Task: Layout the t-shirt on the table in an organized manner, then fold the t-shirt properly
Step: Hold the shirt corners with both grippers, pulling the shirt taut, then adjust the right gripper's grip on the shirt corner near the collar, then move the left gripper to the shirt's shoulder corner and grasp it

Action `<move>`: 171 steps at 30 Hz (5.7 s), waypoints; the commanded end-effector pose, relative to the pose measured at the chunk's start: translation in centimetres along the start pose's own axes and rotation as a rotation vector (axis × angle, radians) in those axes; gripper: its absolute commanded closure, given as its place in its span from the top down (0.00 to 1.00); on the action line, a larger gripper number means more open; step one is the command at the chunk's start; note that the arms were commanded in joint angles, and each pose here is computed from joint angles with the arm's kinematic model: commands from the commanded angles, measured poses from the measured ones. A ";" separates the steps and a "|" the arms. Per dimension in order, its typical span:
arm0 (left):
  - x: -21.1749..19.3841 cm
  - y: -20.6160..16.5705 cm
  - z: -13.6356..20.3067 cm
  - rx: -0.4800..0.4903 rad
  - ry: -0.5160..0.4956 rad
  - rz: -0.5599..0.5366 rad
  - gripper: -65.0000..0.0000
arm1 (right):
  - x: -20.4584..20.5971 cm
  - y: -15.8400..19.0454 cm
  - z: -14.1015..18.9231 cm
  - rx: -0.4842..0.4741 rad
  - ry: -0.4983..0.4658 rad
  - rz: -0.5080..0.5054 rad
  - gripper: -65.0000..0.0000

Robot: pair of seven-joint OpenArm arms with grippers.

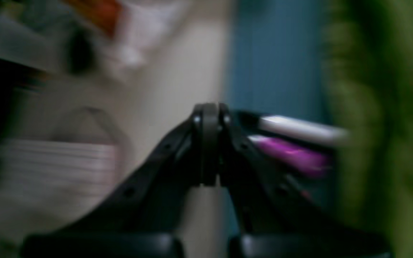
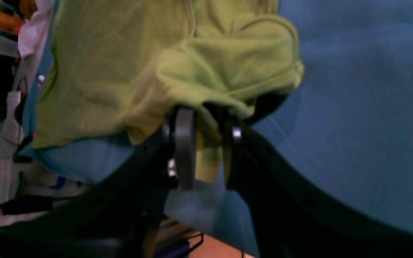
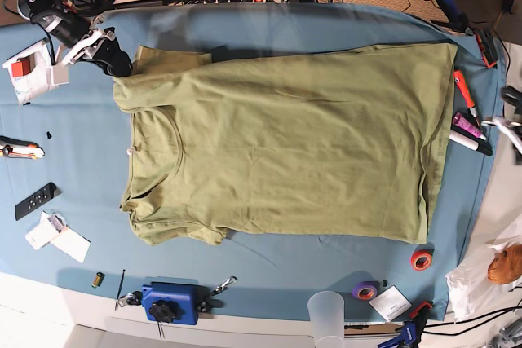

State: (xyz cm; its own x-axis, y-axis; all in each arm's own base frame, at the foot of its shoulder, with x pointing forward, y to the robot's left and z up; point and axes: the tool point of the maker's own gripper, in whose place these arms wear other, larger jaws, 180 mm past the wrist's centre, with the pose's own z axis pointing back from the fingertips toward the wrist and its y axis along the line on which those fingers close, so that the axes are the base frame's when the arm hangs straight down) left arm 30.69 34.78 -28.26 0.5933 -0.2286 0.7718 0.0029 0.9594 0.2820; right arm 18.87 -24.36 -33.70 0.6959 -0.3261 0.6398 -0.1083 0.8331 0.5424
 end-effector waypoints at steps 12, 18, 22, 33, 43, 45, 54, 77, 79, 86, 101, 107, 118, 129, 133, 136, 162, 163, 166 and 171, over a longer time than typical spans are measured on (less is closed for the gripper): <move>1.2 -6.5 2.0 -0.335 -0.110 0.184 0.00 | 1.3 0.2 0.4 0.007 -0.038 0.024 0.20; 1.6 -3.5 4.9 -0.347 -0.101 0.168 0.00 | 1.3 0.3 0.5 0.010 -0.040 0.024 0.23; 0.4 -0.2 6.7 -0.295 -0.058 0.210 0.00 | 1.0 0.2 0.5 0.007 -0.033 0.020 0.26; -3.7 1.9 9.8 -0.254 0.014 0.271 0.00 | -0.1 0.2 0.9 0.005 -0.014 0.000 0.00; -4.3 1.5 9.9 -0.258 0.017 0.292 0.00 | -1.5 2.0 2.7 0.106 -0.047 -0.084 0.00; -4.3 1.5 9.9 -0.258 0.018 0.292 0.00 | -2.2 1.9 3.0 0.098 -0.029 -0.095 0.00; -4.3 1.5 9.9 -0.258 0.018 0.292 0.00 | -2.2 1.9 3.0 0.097 -0.029 -0.095 0.00; -3.4 1.2 10.0 -0.282 -0.030 0.313 0.00 | -9.2 2.1 -2.5 0.014 0.355 0.079 0.40; -3.4 1.2 10.0 -0.281 -0.030 0.314 0.00 | -8.9 1.9 -3.2 -0.006 0.377 0.120 0.40; -3.3 1.2 10.0 -0.282 -0.031 0.314 0.00 | -5.5 1.9 -4.8 -0.005 0.293 0.164 0.38; -3.4 1.2 10.0 -0.282 -0.030 0.315 0.00 | -6.6 4.9 -3.5 0.124 0.286 0.103 0.00; -3.6 0.9 10.0 -0.284 -0.032 0.330 0.00 | -7.8 6.7 -1.4 0.143 0.306 0.129 0.00; -3.9 0.4 9.9 -0.287 -0.042 0.358 0.00 | -7.2 4.4 -1.5 0.039 0.358 0.220 0.42; -3.6 0.5 9.9 -0.284 -0.060 0.361 0.00 | -4.5 -1.1 0.7 -0.197 0.350 0.312 0.42; -3.2 0.7 9.9 -0.279 -0.086 0.365 0.00 | -4.0 -0.2 -0.7 -0.166 0.341 0.340 0.42; -3.2 0.7 9.9 -0.279 -0.085 0.365 0.00 | -3.9 0.1 -2.1 -0.169 0.350 0.402 0.42; -4.9 0.0 10.0 -0.300 0.015 0.348 0.00 | -9.3 -0.6 -4.4 -0.089 0.512 0.287 0.00; -5.3 -0.4 10.1 -0.321 0.036 0.317 0.00 | -9.5 -0.3 -4.2 -0.072 0.518 0.272 0.00; -6.1 -2.5 11.2 -0.442 0.059 0.212 0.06 | -10.2 0.6 -3.7 -0.023 0.511 0.218 0.00; -7.1 -4.4 12.9 -0.540 0.069 0.277 0.16 | -11.5 1.2 -2.4 0.004 0.535 0.173 0.00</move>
State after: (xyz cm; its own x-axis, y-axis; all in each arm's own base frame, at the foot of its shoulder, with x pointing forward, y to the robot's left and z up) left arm 15.53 30.10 -28.89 0.7104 0.0481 0.7021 0.2112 0.9371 -0.2778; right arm 14.66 -17.35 -40.34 0.8912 0.0110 0.4534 -0.2670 0.8207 0.5051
